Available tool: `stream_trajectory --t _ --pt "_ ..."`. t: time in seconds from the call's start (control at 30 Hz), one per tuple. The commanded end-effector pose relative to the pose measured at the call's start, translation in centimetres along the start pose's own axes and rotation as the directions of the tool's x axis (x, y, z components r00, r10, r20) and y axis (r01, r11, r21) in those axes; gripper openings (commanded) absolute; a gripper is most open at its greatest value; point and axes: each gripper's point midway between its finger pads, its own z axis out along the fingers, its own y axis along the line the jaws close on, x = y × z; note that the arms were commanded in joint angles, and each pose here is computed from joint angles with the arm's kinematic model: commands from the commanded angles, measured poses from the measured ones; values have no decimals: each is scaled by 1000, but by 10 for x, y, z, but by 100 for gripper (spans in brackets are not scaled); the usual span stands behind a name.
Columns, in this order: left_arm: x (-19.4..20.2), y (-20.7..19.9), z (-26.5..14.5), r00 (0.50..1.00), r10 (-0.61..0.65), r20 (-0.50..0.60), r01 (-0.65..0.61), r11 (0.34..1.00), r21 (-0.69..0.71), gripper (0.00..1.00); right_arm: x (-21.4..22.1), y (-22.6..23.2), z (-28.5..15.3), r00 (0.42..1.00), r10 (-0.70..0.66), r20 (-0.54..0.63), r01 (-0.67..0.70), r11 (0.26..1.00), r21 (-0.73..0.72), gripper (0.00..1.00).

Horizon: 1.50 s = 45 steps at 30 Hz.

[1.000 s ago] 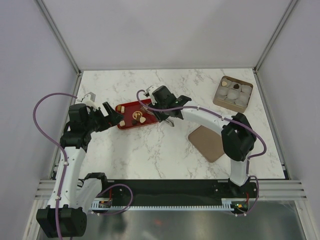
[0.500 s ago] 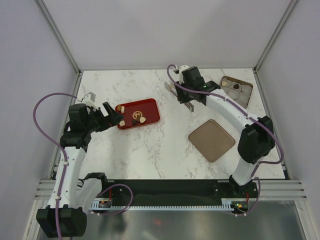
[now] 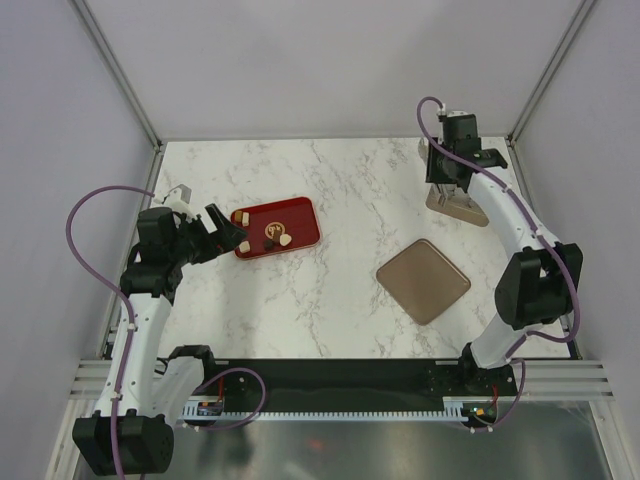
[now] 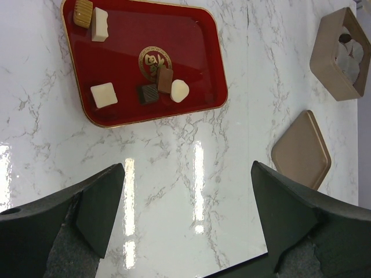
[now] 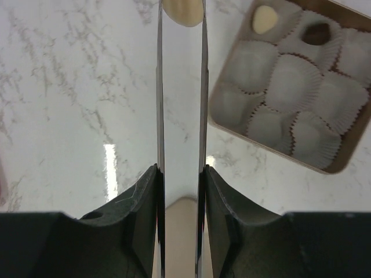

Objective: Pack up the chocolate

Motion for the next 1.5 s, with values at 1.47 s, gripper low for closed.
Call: stream_trajectory --t 1.47 --pt "-6 -8 -1 999 46 14 -46 998 47 98 18 -187 45 968 251 -19 -215 865 454 48"
